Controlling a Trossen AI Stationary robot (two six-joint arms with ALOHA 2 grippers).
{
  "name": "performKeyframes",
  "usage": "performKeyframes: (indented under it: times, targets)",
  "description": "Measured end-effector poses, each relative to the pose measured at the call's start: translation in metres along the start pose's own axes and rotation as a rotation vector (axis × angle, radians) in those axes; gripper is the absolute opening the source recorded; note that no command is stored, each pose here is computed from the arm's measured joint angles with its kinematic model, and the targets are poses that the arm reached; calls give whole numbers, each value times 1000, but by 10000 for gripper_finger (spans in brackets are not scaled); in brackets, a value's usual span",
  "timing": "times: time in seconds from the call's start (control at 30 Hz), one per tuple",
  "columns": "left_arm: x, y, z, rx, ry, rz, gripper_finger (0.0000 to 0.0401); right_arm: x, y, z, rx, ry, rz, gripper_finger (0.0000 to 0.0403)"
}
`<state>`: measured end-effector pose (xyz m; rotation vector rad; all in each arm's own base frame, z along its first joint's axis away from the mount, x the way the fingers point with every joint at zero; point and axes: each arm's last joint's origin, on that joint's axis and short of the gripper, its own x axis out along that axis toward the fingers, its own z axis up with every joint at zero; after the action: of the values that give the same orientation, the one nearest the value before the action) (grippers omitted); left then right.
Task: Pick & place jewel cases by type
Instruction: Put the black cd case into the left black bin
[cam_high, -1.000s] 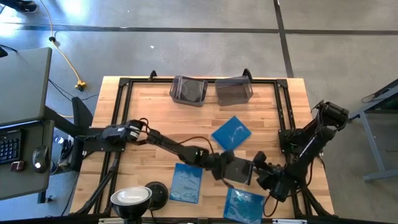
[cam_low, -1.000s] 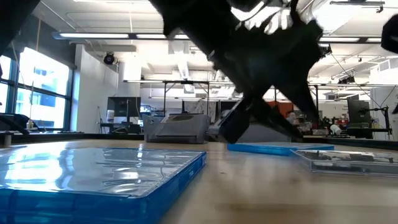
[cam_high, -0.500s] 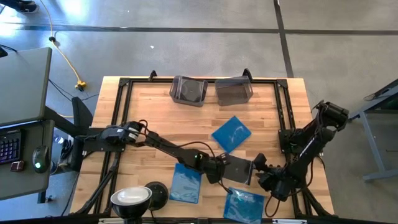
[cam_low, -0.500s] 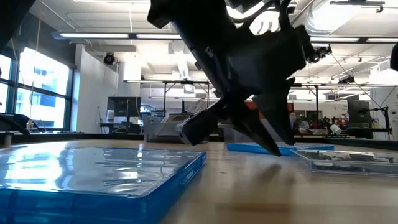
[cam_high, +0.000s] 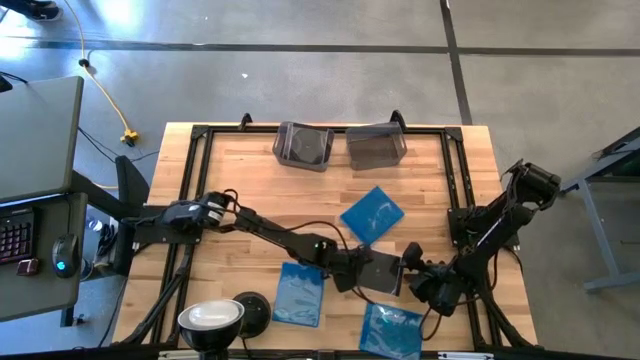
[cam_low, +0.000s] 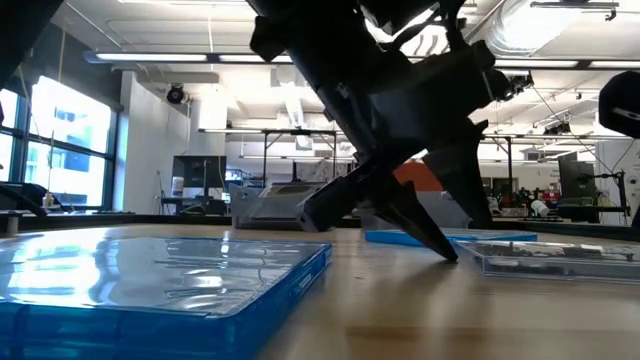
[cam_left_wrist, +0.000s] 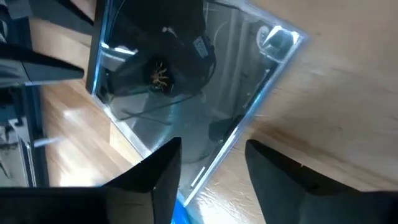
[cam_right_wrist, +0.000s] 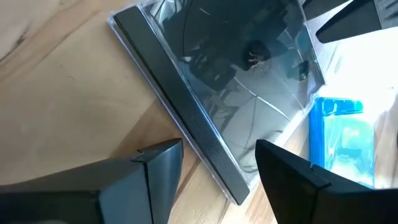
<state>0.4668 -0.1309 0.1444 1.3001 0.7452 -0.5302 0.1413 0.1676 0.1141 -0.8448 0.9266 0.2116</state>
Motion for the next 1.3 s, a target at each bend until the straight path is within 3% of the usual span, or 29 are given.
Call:
performKeyframes:
  times: [0.27,0.37,0.53,0.67,0.87,1.1,1.3]
  targets:
    - [1,-2,0,29,-13,20,188,0,0,2,-26,-13,9,199]
    - [3,1,1,34,-35,64,189,1,0,4,-79,-41,-25,199]
    - [3,2,2,41,-37,71,189,0,1,10,-144,-91,13,199]
    - [3,2,2,39,-38,79,189,1,-1,10,-133,-85,-15,197]
    - [4,5,-1,47,83,153,186,2,-2,11,-105,-91,-35,162]
    - [4,3,-6,83,192,144,125,4,-8,12,-81,-82,-96,112]
    - [4,2,-8,84,230,145,61,12,-18,11,-41,-47,-49,104]
